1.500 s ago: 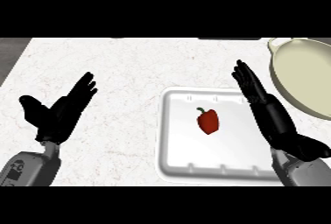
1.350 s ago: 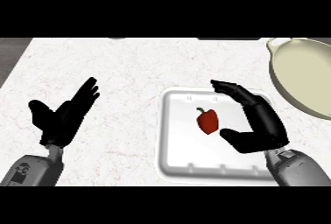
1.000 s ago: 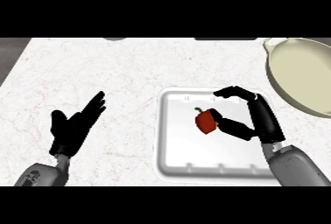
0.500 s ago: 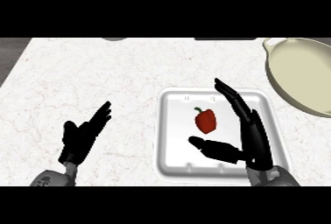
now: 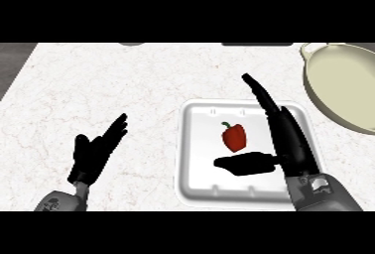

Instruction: Pick the bell pepper from the tray and place it in the pot

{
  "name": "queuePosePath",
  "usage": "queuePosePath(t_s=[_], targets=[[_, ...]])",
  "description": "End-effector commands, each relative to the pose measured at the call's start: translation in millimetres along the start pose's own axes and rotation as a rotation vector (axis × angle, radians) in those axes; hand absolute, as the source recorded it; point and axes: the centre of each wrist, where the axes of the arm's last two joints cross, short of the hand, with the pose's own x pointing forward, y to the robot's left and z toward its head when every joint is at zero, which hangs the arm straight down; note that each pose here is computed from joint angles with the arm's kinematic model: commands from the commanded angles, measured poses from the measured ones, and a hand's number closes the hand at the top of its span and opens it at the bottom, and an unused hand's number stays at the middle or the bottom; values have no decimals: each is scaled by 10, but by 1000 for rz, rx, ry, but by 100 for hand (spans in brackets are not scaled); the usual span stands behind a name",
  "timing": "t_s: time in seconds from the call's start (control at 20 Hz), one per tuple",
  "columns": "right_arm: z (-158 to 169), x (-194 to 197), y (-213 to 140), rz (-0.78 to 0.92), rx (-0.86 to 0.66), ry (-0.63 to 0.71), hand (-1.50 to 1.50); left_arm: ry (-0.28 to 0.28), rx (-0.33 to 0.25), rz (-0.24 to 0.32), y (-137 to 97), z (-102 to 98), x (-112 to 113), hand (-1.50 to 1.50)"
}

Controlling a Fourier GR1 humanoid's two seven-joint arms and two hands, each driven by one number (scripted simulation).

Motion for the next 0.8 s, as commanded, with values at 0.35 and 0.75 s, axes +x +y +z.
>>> queuePosePath(t_s=[0.35,0.75], targets=[[-270,-386,235,140,345,324,-150,-15,-17,-7,-43,-32,51,0],[-271,-916,231,162,271,298,-150,-12,-12,7,189,-66,-26,0]])
